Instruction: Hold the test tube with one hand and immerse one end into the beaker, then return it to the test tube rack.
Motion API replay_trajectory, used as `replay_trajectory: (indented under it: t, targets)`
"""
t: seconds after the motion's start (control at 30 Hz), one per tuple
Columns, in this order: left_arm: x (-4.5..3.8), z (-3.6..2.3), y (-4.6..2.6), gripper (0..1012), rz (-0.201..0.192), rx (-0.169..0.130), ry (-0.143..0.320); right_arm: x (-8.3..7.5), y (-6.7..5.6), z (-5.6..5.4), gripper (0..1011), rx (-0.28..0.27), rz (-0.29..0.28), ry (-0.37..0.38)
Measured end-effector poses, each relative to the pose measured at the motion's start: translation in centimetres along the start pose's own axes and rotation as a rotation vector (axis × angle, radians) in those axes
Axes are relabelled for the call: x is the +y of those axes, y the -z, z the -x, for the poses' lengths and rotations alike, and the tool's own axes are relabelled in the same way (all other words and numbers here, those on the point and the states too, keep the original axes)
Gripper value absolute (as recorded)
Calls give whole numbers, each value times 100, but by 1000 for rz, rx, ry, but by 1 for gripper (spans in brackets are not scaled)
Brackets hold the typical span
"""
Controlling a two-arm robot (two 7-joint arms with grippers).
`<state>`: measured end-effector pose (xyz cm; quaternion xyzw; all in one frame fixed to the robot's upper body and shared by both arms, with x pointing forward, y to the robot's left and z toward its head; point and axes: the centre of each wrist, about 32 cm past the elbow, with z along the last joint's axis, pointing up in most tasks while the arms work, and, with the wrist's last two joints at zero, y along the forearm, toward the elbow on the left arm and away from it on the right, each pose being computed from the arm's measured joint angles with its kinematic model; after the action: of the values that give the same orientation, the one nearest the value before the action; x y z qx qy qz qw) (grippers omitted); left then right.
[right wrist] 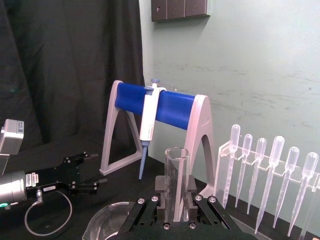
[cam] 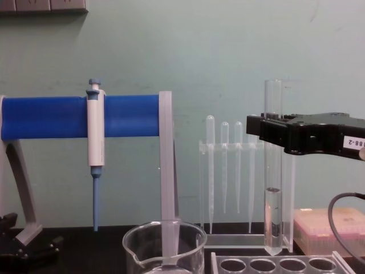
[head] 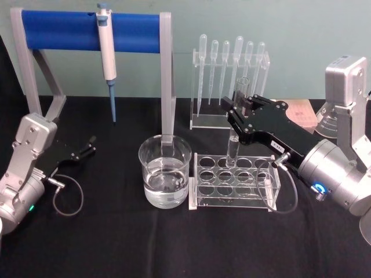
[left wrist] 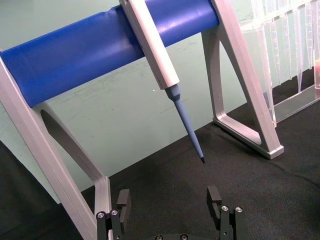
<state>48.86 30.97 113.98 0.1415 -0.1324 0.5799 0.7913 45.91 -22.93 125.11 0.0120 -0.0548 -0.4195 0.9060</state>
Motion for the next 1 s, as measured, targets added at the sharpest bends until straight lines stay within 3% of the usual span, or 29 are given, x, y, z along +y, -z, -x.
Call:
replay_trajectory:
  t: [1.0]
  targets:
    - [0, 0, 0, 1000, 0, 0, 0, 12, -13, 4, 226, -3, -3, -3]
